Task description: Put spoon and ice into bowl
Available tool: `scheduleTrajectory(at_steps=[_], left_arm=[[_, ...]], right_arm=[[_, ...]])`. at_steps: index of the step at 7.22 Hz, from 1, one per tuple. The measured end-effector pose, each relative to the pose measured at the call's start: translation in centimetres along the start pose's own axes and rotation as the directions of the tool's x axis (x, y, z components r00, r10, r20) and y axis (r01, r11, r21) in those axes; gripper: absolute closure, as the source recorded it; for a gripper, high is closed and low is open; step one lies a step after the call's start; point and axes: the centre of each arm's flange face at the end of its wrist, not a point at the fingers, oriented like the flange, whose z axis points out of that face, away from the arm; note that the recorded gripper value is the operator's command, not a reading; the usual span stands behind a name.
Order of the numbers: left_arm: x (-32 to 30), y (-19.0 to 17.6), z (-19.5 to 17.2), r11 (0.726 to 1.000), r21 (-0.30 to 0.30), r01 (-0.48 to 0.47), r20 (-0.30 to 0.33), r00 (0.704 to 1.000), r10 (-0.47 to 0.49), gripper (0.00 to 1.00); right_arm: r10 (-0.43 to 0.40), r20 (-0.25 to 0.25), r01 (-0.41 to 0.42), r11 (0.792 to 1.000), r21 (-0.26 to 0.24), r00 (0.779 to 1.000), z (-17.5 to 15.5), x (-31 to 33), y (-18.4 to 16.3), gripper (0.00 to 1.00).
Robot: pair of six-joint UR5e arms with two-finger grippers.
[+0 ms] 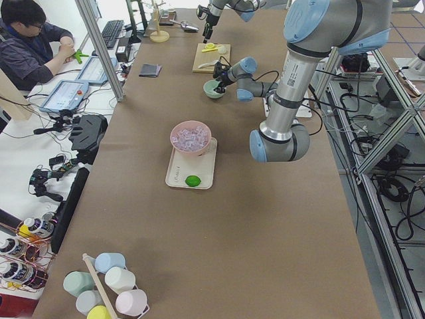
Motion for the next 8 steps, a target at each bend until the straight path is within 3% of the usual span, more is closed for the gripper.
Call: scheduleTrajectory(at_steps=[2, 3, 5, 6, 8], left_arm=[[1.3, -2.9, -3.6, 1.0, 0.006, 0.002, -0.034, 0.999, -0.002, 0.03], [0.2, -5.8, -5.2, 1.0, -0.028, -0.004, 0.005, 1.0, 0.004, 0.03], [-5.2, -14.5, -8.6, 0.979, -0.195, -0.058, 0.14, 0.986, 0.086, 0.03], [-10.0, -18.9, -11.1, 0.953, -0.284, -0.106, 0.207, 0.964, 0.169, 0.03], [-22.0, -25.7, -18.2, 0.874, -0.426, -0.232, 0.269, 0.89, 0.367, 0.03]], right_arm=[[-0.008, 0.011, 0.008, 1.0, 0.003, 1.0, 0.1, -0.9, 0.0, 0.0], [-0.01, 0.015, 0.01, 1.0, 0.006, 1.0, 0.2, -1.5, 0.1, 0.0], [-0.007, 0.02, 0.007, 1.0, 0.008, 1.0, 0.4, -2.4, 0.4, 0.0], [-0.008, 0.023, 0.007, 1.0, 0.011, 1.0, 0.6, -3.1, 0.4, 0.0], [-0.016, 0.023, 0.016, 1.0, 0.017, 1.0, 1.0, -4.3, 0.7, 0.0]])
